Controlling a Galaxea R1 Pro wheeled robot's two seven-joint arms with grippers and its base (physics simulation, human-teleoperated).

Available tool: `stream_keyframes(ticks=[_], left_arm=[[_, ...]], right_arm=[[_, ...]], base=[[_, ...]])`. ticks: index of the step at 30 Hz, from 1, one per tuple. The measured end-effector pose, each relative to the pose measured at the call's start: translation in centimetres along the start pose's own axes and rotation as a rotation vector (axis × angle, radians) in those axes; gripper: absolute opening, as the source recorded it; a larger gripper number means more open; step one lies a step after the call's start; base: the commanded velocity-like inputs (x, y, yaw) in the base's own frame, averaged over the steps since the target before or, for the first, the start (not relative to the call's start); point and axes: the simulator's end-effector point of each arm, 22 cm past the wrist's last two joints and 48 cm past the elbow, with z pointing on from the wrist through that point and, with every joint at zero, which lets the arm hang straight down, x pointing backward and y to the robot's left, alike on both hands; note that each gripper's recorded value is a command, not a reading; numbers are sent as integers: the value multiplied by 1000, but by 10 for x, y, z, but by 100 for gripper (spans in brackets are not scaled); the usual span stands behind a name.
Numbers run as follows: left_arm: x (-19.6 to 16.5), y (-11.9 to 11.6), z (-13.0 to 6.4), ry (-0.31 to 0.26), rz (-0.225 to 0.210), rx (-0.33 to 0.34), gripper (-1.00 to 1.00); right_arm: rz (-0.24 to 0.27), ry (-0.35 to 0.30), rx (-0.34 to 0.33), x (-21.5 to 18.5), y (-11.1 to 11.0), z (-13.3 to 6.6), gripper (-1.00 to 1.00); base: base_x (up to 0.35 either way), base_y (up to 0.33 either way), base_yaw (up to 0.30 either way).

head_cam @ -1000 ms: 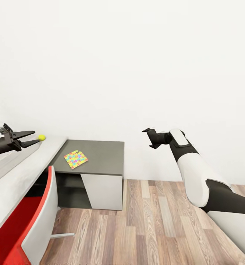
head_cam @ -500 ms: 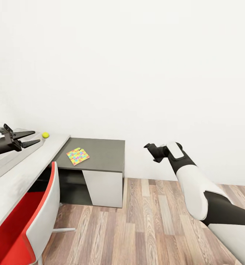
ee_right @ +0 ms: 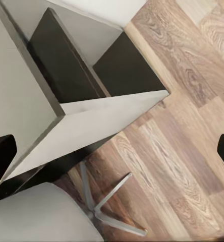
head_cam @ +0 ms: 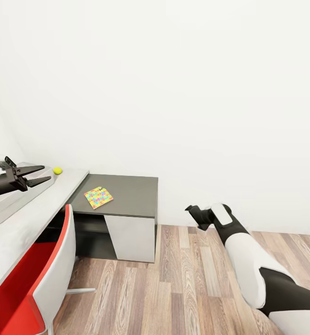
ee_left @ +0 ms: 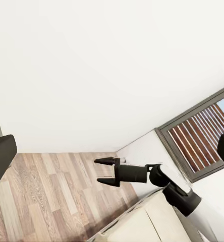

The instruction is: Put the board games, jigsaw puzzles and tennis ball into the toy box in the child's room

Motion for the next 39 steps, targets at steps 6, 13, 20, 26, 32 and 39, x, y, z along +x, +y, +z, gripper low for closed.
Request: stream_keyframes(ticks=[6,13,20,26,32,39], left_arm=[[0,0,0,2,2,-1,100],[1,0,2,4,1,1,100],[5,1,6,10,0,8,100],[8,3,8,15,39,6,100],[11,4,10,19,38,9,100],[18,4,20,27,42,26,100]], right_arm=[[13,17,148,14,-108,11,100],[30,11,164,35,-180,11,100],[24,-6,159,41,-202,7,100],[9,-4,161,43,-203,7,100],[-22,2,165,47,-200,8,100],[-79,11,175,52,-197,10,100]], base=[[0,0,0],[0,0,0],[0,0,-7],[0,0,-116],[0,0,-6],[0,0,0]])
